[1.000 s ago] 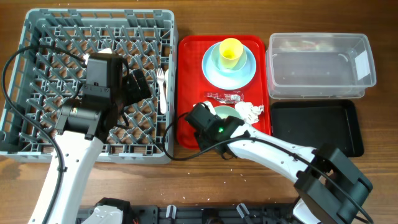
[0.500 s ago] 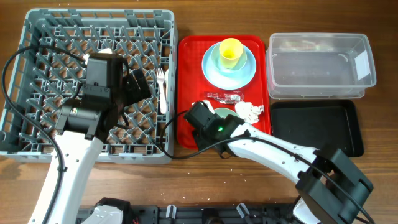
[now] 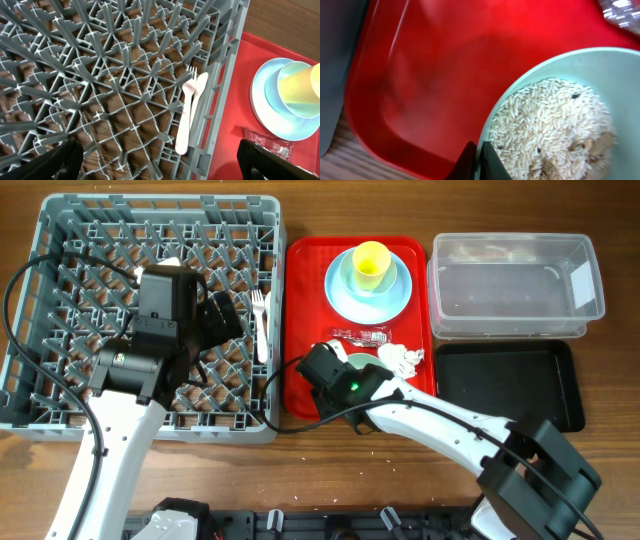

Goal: Sort waste into correct bins and load items into the dishwasher rack
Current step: 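Carry the green bowl over the black tray and tip out the rice, then return the emptied green bowl with the right gripper onto the red tray, then lower the right gripper onto the crumpled white tissue and grasp it, then carry the tissue with the right gripper into the clear plastic bin, release, then push the green bowl leftward across the red tray with the right gripper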

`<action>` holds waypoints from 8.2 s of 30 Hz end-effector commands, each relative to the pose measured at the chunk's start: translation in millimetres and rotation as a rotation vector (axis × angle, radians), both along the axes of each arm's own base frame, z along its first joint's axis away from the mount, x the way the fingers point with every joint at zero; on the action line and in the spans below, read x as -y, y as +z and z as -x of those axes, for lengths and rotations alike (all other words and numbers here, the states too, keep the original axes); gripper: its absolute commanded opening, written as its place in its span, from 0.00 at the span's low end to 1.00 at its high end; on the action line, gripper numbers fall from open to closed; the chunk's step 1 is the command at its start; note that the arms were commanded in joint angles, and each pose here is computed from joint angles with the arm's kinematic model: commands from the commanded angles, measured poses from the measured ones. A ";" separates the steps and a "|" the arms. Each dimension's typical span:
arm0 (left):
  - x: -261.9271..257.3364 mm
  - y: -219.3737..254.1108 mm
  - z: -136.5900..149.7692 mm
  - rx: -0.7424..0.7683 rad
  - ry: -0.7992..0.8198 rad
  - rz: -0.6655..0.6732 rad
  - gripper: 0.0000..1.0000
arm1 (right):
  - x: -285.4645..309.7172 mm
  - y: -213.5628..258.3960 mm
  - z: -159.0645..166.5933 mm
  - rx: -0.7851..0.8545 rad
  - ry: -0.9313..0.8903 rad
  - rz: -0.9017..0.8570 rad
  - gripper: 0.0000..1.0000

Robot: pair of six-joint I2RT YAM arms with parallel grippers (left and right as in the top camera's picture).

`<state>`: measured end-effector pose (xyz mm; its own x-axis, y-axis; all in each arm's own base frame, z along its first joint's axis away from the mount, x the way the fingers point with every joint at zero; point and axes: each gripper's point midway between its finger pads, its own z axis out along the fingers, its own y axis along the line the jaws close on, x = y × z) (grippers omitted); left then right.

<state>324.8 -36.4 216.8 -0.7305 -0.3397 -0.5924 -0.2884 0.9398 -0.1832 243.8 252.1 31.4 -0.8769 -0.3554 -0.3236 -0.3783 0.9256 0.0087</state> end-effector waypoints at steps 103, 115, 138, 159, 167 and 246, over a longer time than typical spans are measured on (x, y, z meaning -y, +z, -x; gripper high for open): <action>-1.1 0.1 -0.8 0.000 0.005 0.006 1.00 | -16.7 141.2 9.1 0.274 0.157 -0.206 0.04; -1.1 0.1 -0.8 0.000 0.005 0.006 1.00 | -50.6 84.2 -6.8 0.249 0.153 -0.151 0.04; -1.1 0.1 -0.8 0.000 0.005 0.006 1.00 | 40.3 112.9 -64.4 0.289 -0.082 -0.114 0.82; -1.1 0.1 -0.8 0.000 0.005 0.006 1.00 | 133.9 52.6 -96.1 0.102 -0.214 -0.025 0.88; -1.1 0.1 -0.8 0.000 0.005 0.006 1.00 | 134.7 56.6 -105.3 0.140 -0.203 -0.030 0.89; -1.1 0.2 -0.8 0.001 0.005 0.006 1.00 | 110.7 39.8 -77.4 -0.322 -0.302 0.027 0.04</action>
